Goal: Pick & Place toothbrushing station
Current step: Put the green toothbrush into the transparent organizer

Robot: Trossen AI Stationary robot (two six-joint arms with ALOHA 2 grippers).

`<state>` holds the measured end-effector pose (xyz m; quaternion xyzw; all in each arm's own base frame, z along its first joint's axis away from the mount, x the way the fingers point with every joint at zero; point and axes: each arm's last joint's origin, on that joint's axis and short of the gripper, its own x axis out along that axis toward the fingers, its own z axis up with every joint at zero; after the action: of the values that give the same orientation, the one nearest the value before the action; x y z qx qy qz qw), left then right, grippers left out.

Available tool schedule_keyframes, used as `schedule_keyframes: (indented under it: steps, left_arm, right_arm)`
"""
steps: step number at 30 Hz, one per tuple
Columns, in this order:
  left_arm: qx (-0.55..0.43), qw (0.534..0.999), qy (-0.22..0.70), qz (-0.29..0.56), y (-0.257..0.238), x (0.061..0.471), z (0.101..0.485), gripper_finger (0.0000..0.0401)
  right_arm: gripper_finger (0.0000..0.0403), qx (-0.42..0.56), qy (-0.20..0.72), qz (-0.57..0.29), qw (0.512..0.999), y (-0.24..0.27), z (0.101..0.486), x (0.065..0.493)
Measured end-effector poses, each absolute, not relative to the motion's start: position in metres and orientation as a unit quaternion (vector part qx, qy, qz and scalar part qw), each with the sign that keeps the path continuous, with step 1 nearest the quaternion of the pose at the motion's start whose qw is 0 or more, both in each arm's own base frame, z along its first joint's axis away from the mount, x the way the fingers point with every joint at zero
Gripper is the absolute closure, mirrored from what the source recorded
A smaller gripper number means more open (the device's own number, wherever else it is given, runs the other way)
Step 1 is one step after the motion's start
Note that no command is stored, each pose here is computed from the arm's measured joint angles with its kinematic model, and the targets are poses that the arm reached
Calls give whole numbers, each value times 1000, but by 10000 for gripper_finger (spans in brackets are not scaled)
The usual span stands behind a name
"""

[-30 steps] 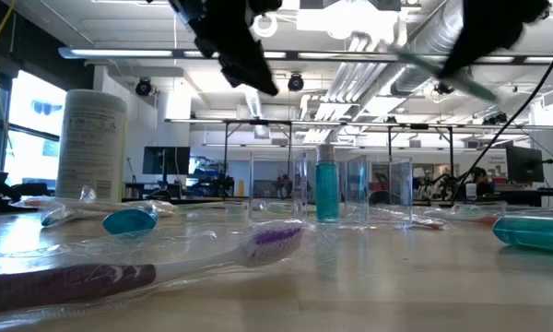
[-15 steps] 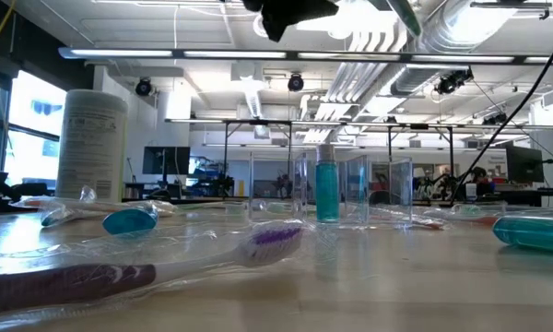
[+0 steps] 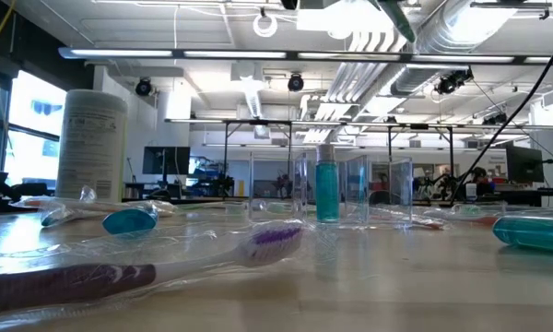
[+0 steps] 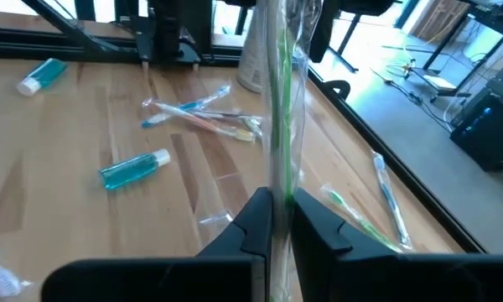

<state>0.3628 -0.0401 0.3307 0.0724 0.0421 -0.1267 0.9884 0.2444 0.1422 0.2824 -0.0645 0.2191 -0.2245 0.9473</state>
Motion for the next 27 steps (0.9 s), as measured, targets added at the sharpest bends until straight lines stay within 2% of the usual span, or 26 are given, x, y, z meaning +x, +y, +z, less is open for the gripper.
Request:
schedule_keyframes:
  steps: [10, 13, 17, 22, 27]
  left_arm:
    - [88, 987, 40, -128, -41, 363, 331, 228]
    - [94, 987, 40, -126, -40, 363, 331, 239]
    - [101, 987, 36, -123, -40, 363, 331, 283]
    - [109, 986, 36, -124, -40, 363, 331, 378]
    - [112, 985, 41, -125, -40, 363, 329, 390]
  right_arm:
    - [384, -55, 234, -226, 944, 132, 281, 250]
    - [384, -57, 236, -226, 944, 132, 280, 251]
    - [384, -62, 245, -222, 942, 134, 276, 253]
    - [384, -66, 252, -218, 941, 135, 273, 254]
    - [373, -65, 254, -214, 941, 135, 273, 254]
